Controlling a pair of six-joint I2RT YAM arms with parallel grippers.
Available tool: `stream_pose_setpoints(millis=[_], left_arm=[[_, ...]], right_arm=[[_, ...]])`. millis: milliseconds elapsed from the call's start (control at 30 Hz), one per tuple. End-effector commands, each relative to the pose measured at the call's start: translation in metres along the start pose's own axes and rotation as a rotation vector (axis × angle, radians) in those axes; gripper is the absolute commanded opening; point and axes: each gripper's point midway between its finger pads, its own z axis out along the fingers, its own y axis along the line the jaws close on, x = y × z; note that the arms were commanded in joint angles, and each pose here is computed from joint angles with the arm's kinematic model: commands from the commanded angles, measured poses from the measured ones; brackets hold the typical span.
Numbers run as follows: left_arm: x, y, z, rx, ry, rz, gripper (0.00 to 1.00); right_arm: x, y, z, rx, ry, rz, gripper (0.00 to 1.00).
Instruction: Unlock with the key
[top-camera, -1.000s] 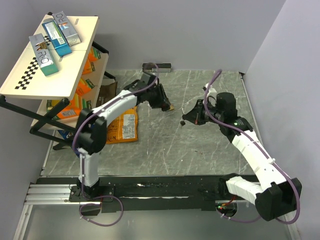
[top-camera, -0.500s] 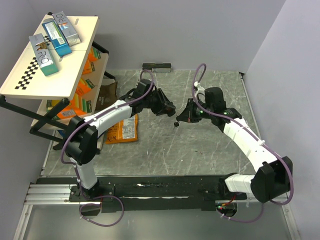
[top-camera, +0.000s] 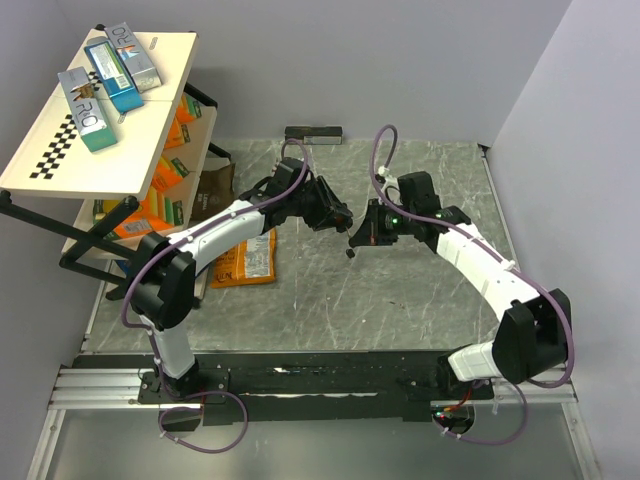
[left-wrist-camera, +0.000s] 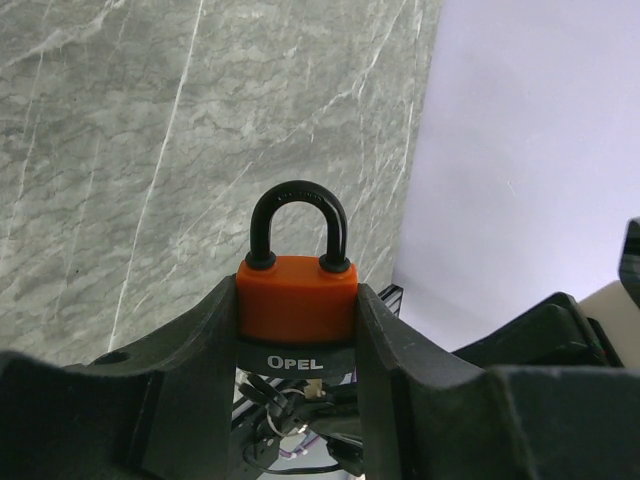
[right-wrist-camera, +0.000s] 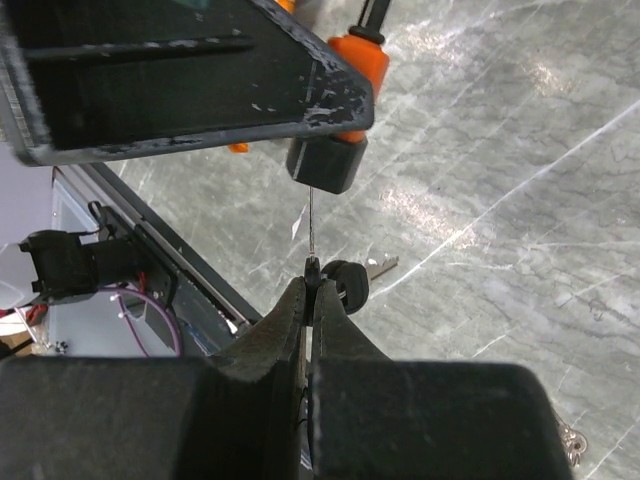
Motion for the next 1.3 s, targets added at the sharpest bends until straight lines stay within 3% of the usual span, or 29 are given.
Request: stream_pose_setpoints(millis=[0, 1267], left_arm=[[-0.010, -0.049, -0.017, 0.135, -0.029, 0.035, 0.01], [-0.005, -0.050, -0.012, 0.137, 0.002, 0.037, 0.01]], right_arm=[[-0.013, 0.008, -0.002, -0.010, -0.020, -0.029, 0.00], [-0.044, 0.001, -0.006, -0.004, -0.131, -0.022, 0.00]])
